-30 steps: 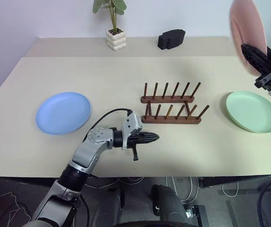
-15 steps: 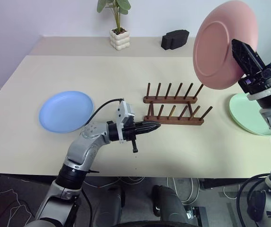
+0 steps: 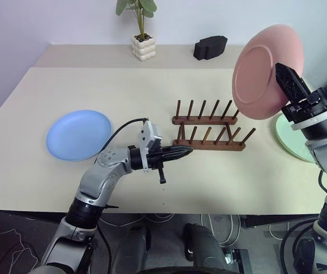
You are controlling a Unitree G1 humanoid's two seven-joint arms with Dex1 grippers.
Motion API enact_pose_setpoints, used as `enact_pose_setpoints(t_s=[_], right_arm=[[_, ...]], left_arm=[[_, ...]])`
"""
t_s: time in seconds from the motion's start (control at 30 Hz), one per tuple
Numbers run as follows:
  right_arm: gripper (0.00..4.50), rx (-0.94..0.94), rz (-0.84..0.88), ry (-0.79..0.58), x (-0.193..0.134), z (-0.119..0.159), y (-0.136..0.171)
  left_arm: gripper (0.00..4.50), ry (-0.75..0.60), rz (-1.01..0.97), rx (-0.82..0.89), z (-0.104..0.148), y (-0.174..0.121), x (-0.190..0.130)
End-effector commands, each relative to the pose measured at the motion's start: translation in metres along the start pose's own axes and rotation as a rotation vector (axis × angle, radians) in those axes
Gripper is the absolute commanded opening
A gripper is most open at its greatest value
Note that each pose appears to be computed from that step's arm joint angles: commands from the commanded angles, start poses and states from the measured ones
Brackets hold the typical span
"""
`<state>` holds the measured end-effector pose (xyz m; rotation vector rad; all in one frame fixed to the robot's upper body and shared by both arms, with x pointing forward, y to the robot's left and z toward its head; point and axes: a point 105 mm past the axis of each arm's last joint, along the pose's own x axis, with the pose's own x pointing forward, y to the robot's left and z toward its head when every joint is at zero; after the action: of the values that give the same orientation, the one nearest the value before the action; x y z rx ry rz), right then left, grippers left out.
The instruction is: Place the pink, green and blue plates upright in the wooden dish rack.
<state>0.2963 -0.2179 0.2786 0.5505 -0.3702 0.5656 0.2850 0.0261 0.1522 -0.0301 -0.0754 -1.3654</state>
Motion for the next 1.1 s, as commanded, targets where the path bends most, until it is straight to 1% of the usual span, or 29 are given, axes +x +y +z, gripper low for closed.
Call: enact_pose_setpoints(t_s=[0.03,0.47,0.83,0.9,0.93,1.07,1.1], right_arm=[[0.06,-0.009,-0.007,-0.041,-0.001,0.006,-0.001],[0.06,0.025,-0.109,-0.044,-0.008,-0.007,-0.019],[0.06,0.053,-0.137,-0.030,-0.014,-0.021,-0.021],[0.81,0.057,-0.154,-0.029,-0.016,-0.022,-0.025],[1.10,0.058,-0.159,-0.029,-0.017,-0.023,-0.026],[3.06,0.052,-0.168,-0.032,-0.018,-0.022,-0.027],[3.64,0.047,-0.172,-0.033,-0.018,-0.022,-0.027]], left_arm=[[0.00,-0.029,-0.004,0.052,0.012,0.000,0.002],[0.00,-0.028,-0.004,0.045,0.010,-0.001,0.001],[0.00,-0.016,-0.004,0.048,0.008,-0.001,0.002],[0.00,-0.015,-0.005,0.048,0.008,-0.001,0.003],[0.00,-0.014,-0.005,0.048,0.008,-0.001,0.003],[0.00,-0.014,-0.004,0.047,0.007,-0.001,0.002],[0.00,-0.014,-0.004,0.046,0.007,-0.001,0.002]])
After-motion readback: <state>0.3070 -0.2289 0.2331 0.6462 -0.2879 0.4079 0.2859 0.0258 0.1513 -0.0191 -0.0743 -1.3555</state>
